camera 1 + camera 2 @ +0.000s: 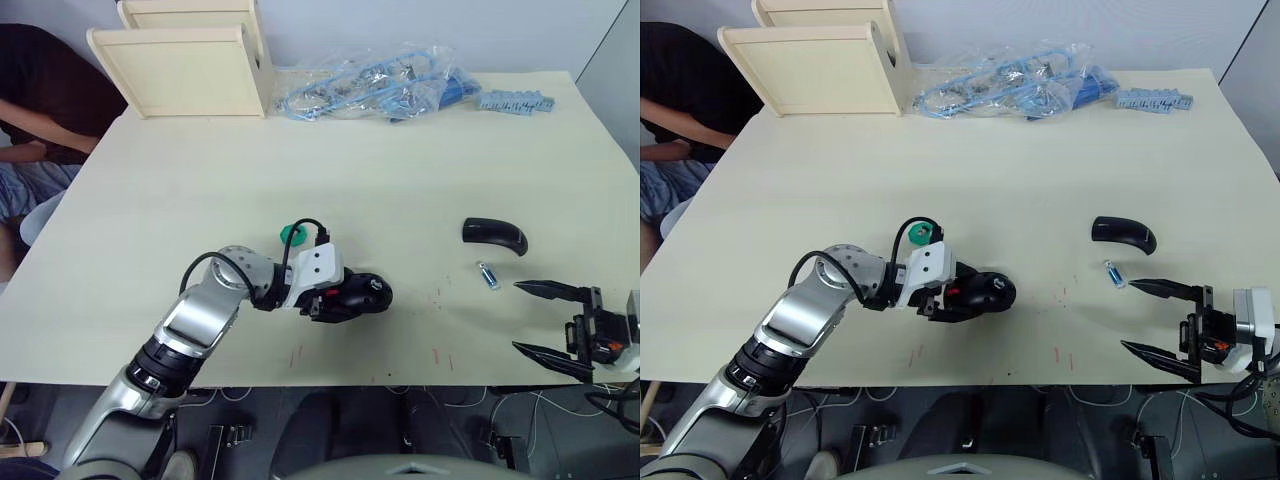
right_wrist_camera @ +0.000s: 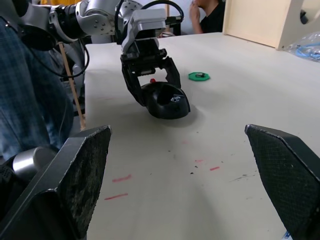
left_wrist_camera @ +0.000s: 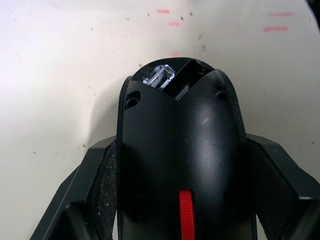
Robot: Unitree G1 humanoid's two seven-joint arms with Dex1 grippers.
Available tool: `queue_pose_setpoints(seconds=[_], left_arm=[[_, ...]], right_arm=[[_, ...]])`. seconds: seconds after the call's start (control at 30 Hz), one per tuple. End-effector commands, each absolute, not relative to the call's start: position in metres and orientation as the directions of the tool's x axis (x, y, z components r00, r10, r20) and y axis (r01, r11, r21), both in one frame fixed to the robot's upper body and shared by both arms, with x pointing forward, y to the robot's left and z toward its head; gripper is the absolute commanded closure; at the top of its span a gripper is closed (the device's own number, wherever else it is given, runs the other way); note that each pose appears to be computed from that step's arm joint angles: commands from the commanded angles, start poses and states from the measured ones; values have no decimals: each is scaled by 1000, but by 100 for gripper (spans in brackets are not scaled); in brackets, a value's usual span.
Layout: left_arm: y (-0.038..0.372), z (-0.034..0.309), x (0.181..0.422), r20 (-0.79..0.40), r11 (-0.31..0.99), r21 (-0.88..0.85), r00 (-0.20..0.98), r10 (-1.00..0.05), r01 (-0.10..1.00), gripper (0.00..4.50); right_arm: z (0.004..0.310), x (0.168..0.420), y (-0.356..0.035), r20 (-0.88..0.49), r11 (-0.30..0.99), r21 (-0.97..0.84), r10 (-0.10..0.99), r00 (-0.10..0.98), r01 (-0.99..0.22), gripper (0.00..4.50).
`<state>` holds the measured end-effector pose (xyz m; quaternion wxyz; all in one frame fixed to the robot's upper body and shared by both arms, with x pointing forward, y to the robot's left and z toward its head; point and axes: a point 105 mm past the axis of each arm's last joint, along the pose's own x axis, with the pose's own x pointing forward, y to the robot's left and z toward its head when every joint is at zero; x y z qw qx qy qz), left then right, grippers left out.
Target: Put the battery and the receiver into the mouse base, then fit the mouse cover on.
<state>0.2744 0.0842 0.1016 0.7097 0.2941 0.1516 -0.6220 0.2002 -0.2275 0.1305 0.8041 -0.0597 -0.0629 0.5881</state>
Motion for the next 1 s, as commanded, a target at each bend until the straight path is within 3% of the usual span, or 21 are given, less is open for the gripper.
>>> queue_pose_setpoints(seconds=[0.03,0.37,0.43,0.53,0.67,0.83,1.0], left_arm=[[82,97,272,-597,21,260,177,-782,966,154],[81,85,270,-607,61,228,191,-772,972,154],[82,84,271,-610,72,234,204,-766,970,154],[84,84,273,-611,81,241,216,-762,967,154],[86,84,274,-612,93,238,223,-759,967,154],[88,82,274,-613,105,224,224,-758,969,154],[90,81,273,-616,117,218,229,-754,969,154]], right_arm=[[134,203,-229,14,323,-187,945,326,-928,0],[135,224,-226,27,518,-141,854,520,-844,0],[130,240,-230,1,630,-108,774,634,-769,0],[131,249,-230,12,696,-86,716,698,-713,0],[126,259,-228,-44,792,-85,603,797,-604,0],[115,260,-219,-126,825,-105,544,830,-556,0],[95,263,-225,-254,895,-135,383,888,-425,0]])
